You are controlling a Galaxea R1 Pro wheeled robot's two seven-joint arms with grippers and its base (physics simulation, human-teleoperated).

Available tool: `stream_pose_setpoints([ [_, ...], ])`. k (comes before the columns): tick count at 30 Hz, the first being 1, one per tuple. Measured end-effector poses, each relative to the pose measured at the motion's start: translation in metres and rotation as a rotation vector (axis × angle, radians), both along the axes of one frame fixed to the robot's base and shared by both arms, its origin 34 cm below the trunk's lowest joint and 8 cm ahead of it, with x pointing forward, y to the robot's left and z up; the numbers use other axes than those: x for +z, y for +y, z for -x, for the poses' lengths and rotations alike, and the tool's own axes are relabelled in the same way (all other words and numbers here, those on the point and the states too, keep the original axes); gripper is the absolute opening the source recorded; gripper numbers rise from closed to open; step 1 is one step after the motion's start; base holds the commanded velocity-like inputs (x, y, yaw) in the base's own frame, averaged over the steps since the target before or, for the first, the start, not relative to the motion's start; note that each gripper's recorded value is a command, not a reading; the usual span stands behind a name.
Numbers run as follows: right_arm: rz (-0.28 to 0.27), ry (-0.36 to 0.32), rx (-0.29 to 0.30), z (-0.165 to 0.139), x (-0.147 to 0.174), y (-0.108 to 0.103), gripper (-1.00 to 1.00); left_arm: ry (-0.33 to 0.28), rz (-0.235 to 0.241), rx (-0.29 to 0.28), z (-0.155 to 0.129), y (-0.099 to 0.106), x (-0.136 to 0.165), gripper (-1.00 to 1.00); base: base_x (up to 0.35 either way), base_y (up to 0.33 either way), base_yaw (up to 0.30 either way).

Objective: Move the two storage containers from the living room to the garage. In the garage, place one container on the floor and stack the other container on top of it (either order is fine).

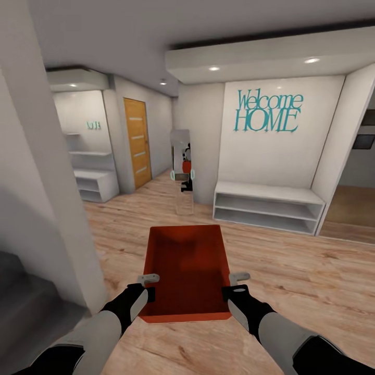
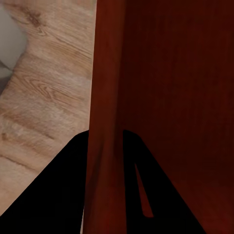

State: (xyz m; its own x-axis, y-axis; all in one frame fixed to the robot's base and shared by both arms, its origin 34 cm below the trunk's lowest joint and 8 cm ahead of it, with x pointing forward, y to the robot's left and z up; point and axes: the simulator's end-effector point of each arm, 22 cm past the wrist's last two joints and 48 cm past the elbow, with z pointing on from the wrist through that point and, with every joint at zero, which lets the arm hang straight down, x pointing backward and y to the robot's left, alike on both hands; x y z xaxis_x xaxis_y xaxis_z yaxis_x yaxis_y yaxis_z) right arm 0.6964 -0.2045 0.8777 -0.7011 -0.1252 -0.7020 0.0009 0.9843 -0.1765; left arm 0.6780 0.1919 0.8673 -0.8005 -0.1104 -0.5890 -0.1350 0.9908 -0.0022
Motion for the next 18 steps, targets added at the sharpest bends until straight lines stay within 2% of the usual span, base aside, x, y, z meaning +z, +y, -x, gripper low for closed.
stream_pose_setpoints([
  [18,0.000,0.000,0.000,-0.0002,0.0003,0.0000,-1.00,-0.001,0.000,0.000,-0.0001,0.0000,0.0001,-1.00,0.322,0.000,0.000],
])
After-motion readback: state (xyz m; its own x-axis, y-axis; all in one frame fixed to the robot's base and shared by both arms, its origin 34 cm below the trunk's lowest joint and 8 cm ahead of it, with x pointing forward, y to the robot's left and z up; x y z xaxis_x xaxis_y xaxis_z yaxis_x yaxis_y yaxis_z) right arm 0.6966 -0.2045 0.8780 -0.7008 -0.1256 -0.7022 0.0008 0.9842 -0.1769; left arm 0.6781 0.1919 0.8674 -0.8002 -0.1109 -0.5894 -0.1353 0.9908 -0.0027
